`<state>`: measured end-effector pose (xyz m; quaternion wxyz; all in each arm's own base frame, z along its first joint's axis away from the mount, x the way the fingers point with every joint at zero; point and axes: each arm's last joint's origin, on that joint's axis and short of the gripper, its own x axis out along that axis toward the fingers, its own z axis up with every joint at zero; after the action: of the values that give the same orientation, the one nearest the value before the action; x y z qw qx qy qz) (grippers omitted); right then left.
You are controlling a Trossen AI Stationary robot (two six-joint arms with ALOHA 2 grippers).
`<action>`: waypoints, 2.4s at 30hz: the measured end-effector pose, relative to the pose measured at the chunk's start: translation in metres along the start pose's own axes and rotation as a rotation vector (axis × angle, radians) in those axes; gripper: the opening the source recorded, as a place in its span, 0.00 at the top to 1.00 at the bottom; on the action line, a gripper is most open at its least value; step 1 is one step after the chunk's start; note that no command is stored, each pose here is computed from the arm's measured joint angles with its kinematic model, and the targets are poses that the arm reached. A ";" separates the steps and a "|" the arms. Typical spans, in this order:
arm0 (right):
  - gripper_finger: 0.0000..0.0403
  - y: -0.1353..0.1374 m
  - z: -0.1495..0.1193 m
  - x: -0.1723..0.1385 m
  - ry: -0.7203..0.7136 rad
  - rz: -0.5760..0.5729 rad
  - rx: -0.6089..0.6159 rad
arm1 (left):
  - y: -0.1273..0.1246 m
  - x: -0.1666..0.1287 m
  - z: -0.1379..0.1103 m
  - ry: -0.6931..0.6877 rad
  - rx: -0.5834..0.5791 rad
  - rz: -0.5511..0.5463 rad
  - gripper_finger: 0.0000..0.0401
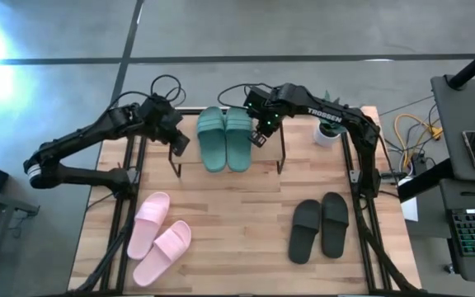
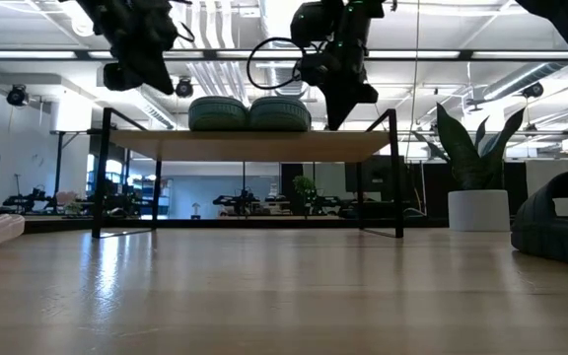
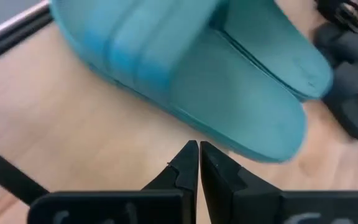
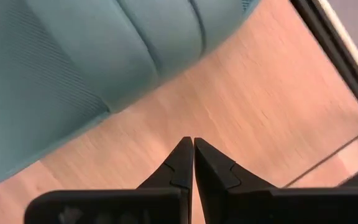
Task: Pick and place slides into the shelf
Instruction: Adjust the green slides on the shelf
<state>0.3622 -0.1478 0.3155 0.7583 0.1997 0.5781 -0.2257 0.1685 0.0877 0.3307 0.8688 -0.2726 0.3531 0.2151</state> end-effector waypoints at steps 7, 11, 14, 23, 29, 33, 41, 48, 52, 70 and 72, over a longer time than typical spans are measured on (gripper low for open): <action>0.98 0.000 0.002 0.000 -0.019 -0.006 -0.001 | 0.003 0.011 -0.001 -0.061 0.001 0.166 1.00; 0.98 0.001 0.002 0.000 -0.023 -0.005 0.004 | 0.006 0.024 0.006 -0.063 0.032 0.150 1.00; 0.98 0.002 0.002 0.000 -0.022 -0.004 0.003 | 0.008 0.037 0.012 -0.048 0.045 0.133 1.00; 0.98 0.008 0.000 0.000 -0.020 -0.001 -0.012 | 0.012 0.057 0.023 -0.004 0.076 0.160 1.00; 0.98 0.007 0.000 -0.001 -0.024 -0.019 -0.012 | 0.011 0.040 0.021 -0.019 0.077 0.165 1.00; 0.98 0.007 -0.003 -0.002 0.000 -0.011 -0.023 | 0.010 0.015 0.013 -0.046 0.077 0.212 1.00; 0.98 0.033 -0.019 -0.003 0.091 0.027 -0.183 | 0.009 -0.018 -0.002 -0.106 0.045 0.196 1.00; 0.98 0.046 -0.005 -0.004 -0.098 0.019 -0.288 | 0.008 -0.030 -0.006 -0.150 0.047 0.183 1.00; 0.98 0.037 -0.001 -0.003 -0.113 -0.033 -0.289 | 0.007 -0.033 -0.007 -0.160 0.046 0.180 1.00; 0.98 0.022 0.001 0.017 0.006 -0.130 -0.391 | 0.008 -0.025 -0.006 -0.122 0.044 0.189 1.00; 0.98 0.021 0.002 0.024 0.023 -0.131 -0.396 | 0.009 -0.021 -0.006 -0.097 0.045 0.196 1.00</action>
<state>0.3819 -0.1344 0.2938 0.7597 0.0114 0.6316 -0.1545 0.1467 0.0871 0.3398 0.8655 -0.2065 0.3403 0.3040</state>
